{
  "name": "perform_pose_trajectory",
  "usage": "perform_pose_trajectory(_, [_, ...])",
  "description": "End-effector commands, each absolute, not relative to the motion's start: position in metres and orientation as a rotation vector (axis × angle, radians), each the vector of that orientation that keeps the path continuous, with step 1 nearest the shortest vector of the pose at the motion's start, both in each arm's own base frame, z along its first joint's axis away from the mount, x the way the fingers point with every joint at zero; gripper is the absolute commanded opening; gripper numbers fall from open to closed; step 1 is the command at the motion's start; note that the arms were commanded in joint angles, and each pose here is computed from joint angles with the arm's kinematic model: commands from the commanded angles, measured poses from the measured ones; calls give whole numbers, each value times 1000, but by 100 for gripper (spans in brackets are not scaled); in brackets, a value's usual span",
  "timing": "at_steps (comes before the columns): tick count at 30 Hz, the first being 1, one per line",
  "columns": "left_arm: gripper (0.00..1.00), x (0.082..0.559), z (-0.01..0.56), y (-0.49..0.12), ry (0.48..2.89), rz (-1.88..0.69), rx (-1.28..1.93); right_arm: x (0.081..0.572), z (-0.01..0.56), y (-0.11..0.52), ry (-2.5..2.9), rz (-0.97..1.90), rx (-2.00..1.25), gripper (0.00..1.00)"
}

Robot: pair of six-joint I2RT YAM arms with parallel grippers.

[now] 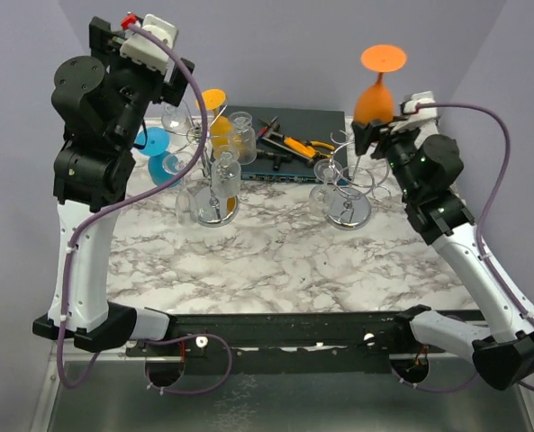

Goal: Place the wine glass upside down on the wine glass rack
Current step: Turn the wine glass upside down at the wine rack.

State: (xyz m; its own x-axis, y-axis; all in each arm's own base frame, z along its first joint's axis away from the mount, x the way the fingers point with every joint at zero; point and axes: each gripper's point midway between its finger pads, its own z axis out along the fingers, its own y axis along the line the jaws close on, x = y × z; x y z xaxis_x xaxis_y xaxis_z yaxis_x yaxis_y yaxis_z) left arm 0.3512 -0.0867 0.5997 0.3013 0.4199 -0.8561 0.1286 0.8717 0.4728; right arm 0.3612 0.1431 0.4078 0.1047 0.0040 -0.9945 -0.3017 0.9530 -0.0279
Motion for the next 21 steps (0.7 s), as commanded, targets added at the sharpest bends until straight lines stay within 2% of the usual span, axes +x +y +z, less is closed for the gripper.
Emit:
perform_pose_trajectory(1, [99,333,539,-37,1489,168,347,381,438,85,1360,132,-63,67])
perform_pose_trajectory(10, [99,295,435,14,1624,272,171,403,374,-29,1437,13,201,66])
perform_pose_trajectory(21, [99,265,365,29,1721,315,89,404,282,-70,1513,-159,274,66])
